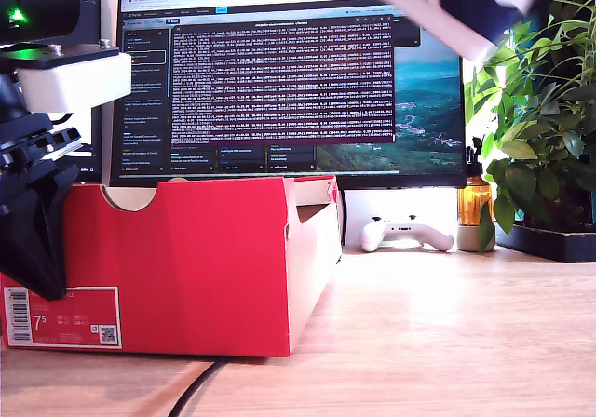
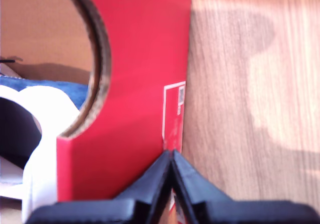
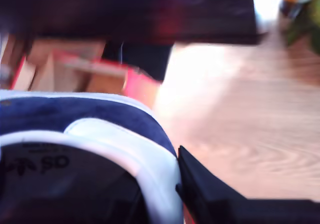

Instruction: Pack the blue shoes by picking the first shoe and placing it inside the red shoebox, left side, then picking and rotating the second shoe and placing it in the shoebox

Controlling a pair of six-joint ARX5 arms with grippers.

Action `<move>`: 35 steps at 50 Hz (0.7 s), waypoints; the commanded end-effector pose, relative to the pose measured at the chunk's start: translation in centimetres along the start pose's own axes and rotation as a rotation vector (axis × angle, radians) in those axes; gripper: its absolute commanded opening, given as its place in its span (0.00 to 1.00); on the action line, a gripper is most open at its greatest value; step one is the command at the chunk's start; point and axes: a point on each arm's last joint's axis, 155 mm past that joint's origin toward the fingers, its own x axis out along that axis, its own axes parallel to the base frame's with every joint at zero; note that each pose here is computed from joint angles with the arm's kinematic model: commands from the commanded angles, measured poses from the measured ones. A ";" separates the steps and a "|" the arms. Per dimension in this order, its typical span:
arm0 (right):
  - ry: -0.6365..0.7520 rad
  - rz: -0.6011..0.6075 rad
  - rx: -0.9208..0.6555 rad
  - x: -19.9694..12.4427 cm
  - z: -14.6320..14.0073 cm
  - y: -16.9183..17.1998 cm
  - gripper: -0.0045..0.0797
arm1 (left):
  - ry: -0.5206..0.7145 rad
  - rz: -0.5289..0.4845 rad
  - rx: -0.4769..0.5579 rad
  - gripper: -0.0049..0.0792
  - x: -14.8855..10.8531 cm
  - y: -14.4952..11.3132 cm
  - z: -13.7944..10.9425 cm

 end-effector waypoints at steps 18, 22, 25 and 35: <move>-0.042 0.071 -0.407 0.5 0.6 3.6 0.04 | -0.005 -0.024 0.009 0.04 0.4 -0.6 0.0; -0.043 0.093 -0.538 1.4 0.5 4.9 0.04 | -0.008 -0.008 0.029 0.04 0.5 -0.2 0.1; -0.027 0.098 -0.620 2.4 0.1 5.6 0.04 | 0.004 -0.001 0.021 0.04 0.5 -0.1 -0.1; 0.065 0.097 -0.765 7.2 -1.9 7.4 0.04 | 0.029 0.023 -0.003 0.04 0.3 0.6 -0.5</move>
